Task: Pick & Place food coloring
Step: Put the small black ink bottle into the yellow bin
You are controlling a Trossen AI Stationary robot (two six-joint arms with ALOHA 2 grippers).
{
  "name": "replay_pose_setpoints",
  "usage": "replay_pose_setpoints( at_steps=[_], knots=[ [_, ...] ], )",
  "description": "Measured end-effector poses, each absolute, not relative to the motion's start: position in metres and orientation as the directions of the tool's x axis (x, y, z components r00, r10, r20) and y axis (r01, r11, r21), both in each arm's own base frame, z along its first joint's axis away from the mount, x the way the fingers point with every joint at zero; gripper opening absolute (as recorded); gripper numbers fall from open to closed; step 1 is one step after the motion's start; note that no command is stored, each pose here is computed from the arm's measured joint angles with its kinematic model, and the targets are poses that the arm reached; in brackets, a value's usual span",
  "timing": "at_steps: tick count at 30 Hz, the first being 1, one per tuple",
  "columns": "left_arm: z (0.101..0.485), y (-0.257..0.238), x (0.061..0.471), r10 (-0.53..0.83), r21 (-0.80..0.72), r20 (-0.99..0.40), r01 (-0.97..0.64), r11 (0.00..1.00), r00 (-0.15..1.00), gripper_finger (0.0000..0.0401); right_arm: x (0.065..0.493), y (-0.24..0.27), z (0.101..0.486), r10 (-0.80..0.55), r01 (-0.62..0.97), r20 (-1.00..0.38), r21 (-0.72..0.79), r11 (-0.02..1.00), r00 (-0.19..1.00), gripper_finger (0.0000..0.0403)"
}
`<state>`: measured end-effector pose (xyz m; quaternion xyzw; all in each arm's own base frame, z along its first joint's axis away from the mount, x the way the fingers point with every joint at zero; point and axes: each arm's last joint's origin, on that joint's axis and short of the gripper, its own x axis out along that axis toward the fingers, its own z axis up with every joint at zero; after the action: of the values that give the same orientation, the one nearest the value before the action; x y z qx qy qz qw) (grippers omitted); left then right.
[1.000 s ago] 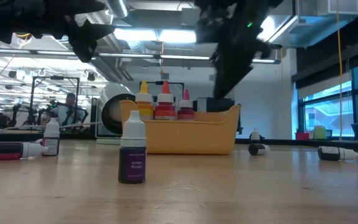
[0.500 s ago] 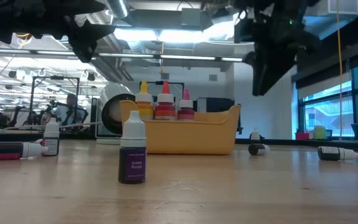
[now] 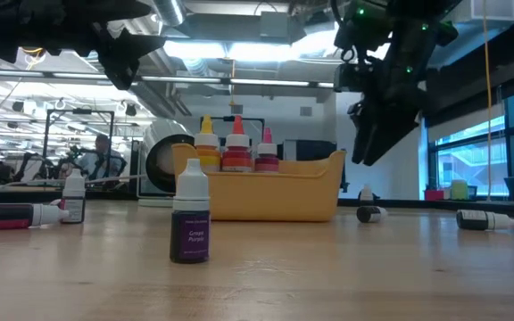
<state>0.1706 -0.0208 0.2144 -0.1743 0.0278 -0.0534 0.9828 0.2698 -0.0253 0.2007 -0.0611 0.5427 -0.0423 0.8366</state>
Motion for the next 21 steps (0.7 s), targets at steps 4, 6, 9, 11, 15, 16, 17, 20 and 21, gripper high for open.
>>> replay_pose_setpoints(
  at_steps=[4,6,9,11,15,16,17,20,21],
  knots=[
    [0.214,-0.021,0.171,-0.115,-0.346,-0.036,0.095,0.934,0.993,0.0196,0.272,-0.026,0.198,-0.160,0.013,-0.903,-0.169,0.985,0.400,0.0277],
    [0.214,-0.021,0.171,-0.115,-0.345,-0.036,0.095,0.934,0.993,0.0196,0.273,-0.027,0.194,-0.177,0.032,-0.906,-0.178,0.983,0.384,0.0281],
    [0.214,-0.021,0.171,-0.115,-0.345,-0.036,0.095,0.934,0.993,0.0196,0.277,-0.029,0.183,-0.176,0.037,-0.922,-0.174,0.984,0.344,0.0279],
    [0.214,-0.021,0.171,-0.115,-0.345,-0.036,0.095,0.934,0.993,0.0196,0.278,-0.030,0.177,-0.175,0.030,-0.931,-0.175,0.984,0.320,0.0273],
    [0.214,-0.021,0.171,-0.114,-0.345,-0.036,0.095,0.934,0.993,0.0196,0.281,-0.034,0.166,-0.164,0.034,-0.945,-0.161,0.986,0.284,0.0254],
    [0.214,-0.021,0.171,-0.115,-0.346,-0.036,0.095,0.934,0.993,0.0196,0.281,-0.036,0.164,-0.160,0.037,-0.948,-0.156,0.987,0.274,0.0248],
    [0.214,-0.021,0.171,-0.115,-0.345,-0.036,0.095,0.934,0.993,0.0196,0.281,-0.037,0.163,-0.151,0.039,-0.951,-0.146,0.989,0.269,0.0242],
    [0.214,-0.021,0.171,-0.114,-0.345,-0.036,0.095,0.934,0.993,0.0196,0.282,-0.041,0.158,-0.125,0.046,-0.959,-0.118,0.992,0.255,0.0223],
    [0.214,-0.021,0.171,-0.115,-0.345,-0.036,0.095,0.934,0.993,0.0196,0.282,-0.042,0.157,-0.124,0.048,-0.960,-0.115,0.992,0.253,0.0216]
  ],
)
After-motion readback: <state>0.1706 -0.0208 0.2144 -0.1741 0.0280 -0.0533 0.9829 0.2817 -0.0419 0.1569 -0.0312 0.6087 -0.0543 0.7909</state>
